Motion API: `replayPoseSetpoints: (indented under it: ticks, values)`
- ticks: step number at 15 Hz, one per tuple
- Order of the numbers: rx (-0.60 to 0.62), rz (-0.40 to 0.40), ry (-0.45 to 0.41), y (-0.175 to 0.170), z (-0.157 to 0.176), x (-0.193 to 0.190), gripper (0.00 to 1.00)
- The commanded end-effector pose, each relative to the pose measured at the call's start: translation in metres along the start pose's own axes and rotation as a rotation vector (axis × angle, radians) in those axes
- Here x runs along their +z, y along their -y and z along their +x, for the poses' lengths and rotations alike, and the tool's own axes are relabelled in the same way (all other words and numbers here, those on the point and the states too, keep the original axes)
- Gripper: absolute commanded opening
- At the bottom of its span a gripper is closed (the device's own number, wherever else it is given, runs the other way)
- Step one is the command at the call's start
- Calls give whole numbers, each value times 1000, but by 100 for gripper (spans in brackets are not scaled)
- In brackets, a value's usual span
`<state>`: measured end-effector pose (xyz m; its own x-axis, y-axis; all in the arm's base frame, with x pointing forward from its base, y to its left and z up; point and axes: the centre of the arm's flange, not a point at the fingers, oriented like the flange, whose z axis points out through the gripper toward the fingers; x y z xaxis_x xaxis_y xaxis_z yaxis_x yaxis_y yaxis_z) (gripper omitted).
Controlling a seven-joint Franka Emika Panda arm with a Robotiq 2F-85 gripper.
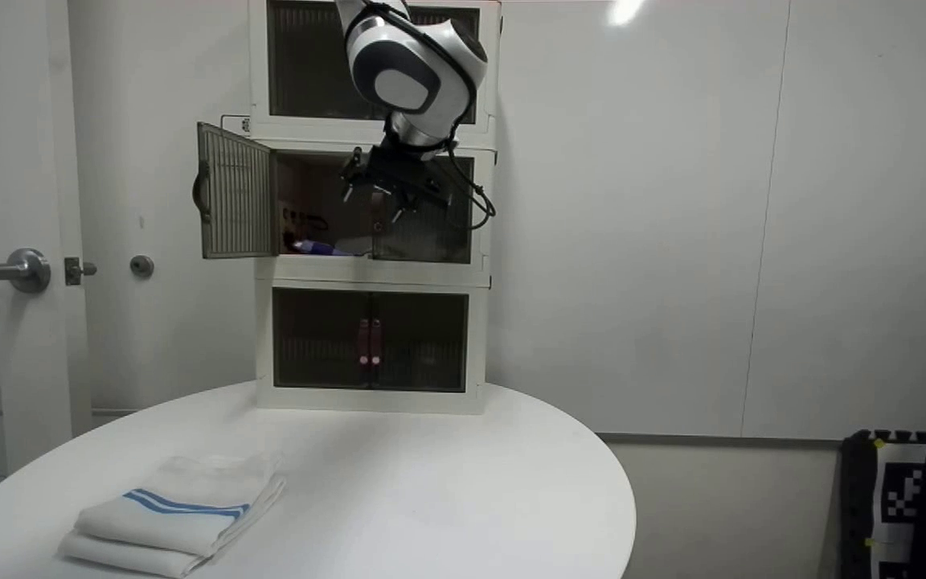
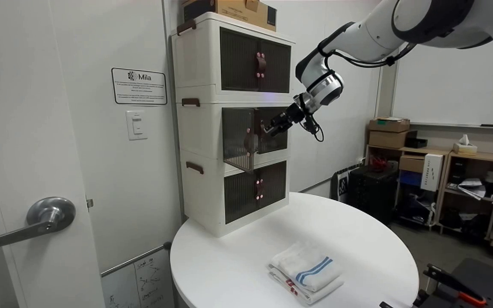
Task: Open the right door of the middle shelf
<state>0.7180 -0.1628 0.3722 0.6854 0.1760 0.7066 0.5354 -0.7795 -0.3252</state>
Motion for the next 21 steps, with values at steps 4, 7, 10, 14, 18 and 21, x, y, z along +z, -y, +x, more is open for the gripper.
replayPoseSetpoints:
  ticks: [4,7,10,14,18,21]
  values:
    - [-44,107,-29,-24,16,10,100]
    - [-57,122,-48,-27,20,9,100]
    - [-74,146,-65,-23,26,12,100]
    - [-99,185,-60,-15,27,28,100]
    - [-125,198,-60,-10,29,36,72]
    - [-148,194,-64,-7,30,32,50]
